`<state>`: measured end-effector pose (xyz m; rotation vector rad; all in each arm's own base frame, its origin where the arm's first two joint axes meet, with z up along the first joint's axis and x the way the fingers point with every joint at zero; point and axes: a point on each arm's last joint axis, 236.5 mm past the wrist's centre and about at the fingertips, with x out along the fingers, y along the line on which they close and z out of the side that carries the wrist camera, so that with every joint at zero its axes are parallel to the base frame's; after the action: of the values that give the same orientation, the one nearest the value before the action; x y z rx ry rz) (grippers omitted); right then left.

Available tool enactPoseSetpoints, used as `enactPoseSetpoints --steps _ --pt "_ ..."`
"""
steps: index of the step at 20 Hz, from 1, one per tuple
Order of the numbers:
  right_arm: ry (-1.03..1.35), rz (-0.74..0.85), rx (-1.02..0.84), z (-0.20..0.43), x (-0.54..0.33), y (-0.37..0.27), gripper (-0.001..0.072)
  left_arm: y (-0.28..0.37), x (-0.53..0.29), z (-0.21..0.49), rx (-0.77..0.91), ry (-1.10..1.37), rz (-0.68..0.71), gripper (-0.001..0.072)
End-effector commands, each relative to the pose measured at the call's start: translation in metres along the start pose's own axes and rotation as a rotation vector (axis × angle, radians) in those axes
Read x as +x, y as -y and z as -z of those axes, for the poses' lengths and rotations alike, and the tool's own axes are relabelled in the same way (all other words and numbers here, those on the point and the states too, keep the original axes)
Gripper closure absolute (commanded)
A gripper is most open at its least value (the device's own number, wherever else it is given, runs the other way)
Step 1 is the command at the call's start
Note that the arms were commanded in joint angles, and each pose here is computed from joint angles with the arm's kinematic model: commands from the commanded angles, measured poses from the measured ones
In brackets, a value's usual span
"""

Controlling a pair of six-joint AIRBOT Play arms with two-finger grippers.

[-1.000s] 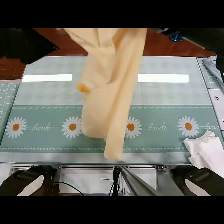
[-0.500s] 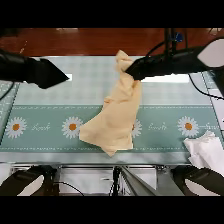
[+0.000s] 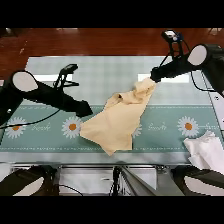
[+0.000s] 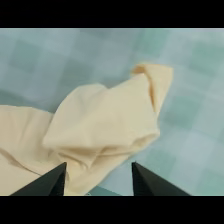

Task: Fold the shirts.

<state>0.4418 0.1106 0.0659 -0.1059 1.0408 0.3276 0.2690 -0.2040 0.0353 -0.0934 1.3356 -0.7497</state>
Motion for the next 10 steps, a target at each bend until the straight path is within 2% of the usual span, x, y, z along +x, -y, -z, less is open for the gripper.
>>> enactPoseSetpoints --steps 1,5,10 --pt "-0.004 0.034 0.009 0.010 -0.035 0.029 0.0219 -0.040 0.003 0.044 -0.021 -0.178 -0.086 -0.0013" --pt "0.007 0.043 0.069 0.015 -0.053 0.051 0.0219 -0.048 0.020 0.056 -0.118 -0.173 -0.030 -0.0013" --pt "-0.019 -0.083 0.079 0.017 -0.034 0.032 0.0219 -0.053 0.039 0.073 -0.135 -0.199 -0.007 -0.0013"
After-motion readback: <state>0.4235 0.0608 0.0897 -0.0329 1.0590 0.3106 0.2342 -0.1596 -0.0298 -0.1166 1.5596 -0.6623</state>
